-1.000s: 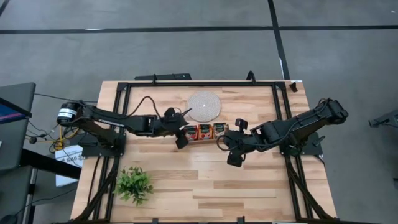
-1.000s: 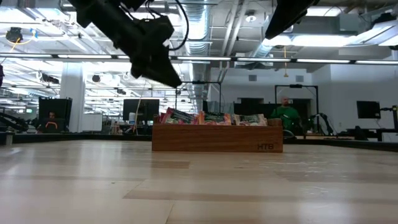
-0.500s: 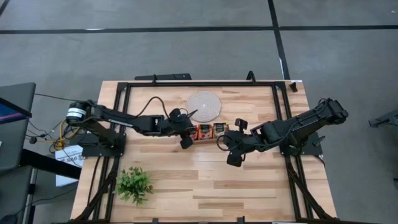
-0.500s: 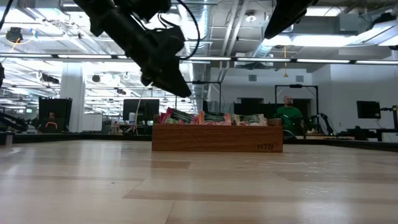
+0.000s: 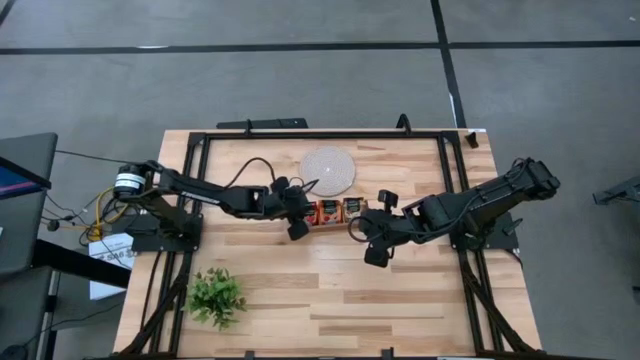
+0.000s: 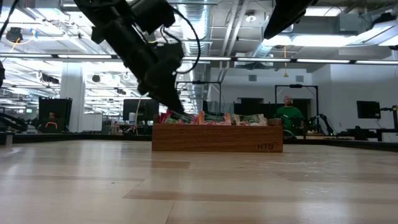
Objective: Pick & Place Tea
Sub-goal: Put the red tea bag into the left section of the wooden organizer
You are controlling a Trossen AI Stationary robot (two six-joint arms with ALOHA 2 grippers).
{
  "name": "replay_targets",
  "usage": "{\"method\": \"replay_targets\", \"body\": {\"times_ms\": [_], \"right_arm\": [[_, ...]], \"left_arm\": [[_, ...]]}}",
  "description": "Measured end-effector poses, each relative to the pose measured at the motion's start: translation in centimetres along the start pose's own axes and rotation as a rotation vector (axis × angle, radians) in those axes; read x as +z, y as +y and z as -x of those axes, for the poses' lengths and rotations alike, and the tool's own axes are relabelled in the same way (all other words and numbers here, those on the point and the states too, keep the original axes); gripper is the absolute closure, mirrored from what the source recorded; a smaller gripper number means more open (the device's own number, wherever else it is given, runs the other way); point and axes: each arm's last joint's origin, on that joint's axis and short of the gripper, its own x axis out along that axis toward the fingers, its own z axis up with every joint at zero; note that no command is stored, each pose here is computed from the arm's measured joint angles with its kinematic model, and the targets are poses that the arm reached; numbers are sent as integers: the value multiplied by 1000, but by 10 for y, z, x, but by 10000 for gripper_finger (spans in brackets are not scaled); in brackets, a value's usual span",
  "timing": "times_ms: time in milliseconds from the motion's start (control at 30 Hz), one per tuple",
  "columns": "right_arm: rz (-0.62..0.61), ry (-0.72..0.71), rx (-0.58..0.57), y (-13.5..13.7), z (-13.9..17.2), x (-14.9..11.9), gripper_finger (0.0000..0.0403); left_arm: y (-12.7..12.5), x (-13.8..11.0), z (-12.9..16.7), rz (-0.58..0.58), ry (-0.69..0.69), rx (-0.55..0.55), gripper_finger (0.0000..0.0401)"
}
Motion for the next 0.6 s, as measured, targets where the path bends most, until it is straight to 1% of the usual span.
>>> {"method": "replay_targets", "body": {"times_ms": [67, 600], "right_arm": [[-1, -1, 1, 0, 0, 0, 342], [12, 1, -4, -1, -1, 0, 342]], "left_arm": [[1, -4, -1, -11, 32, 11, 284], [3, -8, 3, -4, 94, 21, 284]]}}
